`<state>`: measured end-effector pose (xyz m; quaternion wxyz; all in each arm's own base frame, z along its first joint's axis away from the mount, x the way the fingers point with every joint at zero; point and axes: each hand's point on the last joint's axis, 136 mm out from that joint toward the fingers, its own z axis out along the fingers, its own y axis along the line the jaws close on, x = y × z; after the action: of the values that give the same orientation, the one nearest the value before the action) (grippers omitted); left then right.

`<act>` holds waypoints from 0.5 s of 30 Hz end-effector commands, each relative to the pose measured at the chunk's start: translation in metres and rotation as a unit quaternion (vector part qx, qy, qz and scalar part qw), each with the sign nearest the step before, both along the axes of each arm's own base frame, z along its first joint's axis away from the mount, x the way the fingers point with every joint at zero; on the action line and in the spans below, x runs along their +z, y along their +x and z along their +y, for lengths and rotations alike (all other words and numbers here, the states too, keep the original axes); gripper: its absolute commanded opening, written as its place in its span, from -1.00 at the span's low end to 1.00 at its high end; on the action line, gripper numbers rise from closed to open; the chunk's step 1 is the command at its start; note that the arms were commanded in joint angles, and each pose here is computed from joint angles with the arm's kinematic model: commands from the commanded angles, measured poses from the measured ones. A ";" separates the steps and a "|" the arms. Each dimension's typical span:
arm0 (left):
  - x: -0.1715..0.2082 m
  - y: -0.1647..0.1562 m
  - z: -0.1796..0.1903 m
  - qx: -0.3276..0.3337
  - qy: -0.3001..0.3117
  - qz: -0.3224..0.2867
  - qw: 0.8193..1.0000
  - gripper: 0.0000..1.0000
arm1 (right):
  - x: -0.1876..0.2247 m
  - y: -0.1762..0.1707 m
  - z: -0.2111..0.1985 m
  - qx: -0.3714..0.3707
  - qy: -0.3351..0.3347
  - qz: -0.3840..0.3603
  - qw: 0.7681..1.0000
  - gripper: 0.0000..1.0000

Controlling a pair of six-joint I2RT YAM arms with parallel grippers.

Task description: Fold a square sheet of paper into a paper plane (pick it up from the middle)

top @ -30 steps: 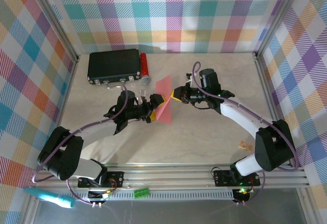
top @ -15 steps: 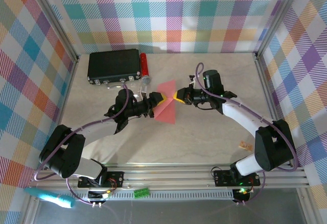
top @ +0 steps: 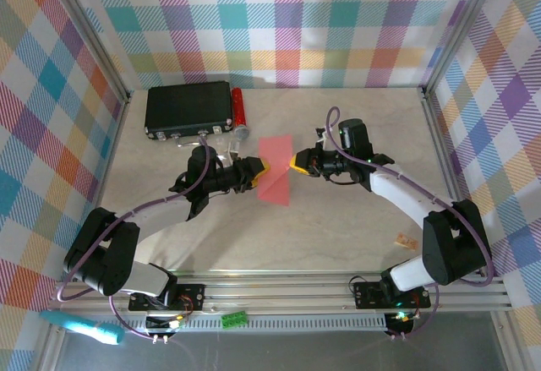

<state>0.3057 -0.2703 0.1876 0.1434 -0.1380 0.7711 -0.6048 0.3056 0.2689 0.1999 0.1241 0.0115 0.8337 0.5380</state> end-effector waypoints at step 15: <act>-0.019 -0.004 0.029 -0.005 0.124 -0.006 0.992 -0.85 | -0.035 0.002 -0.037 -0.060 -0.119 0.021 0.991 0.07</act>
<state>0.3036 -0.2560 0.1671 0.1416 -0.1331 0.8105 -0.5526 0.3074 0.2483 0.1706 0.1234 0.0474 0.8702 0.4746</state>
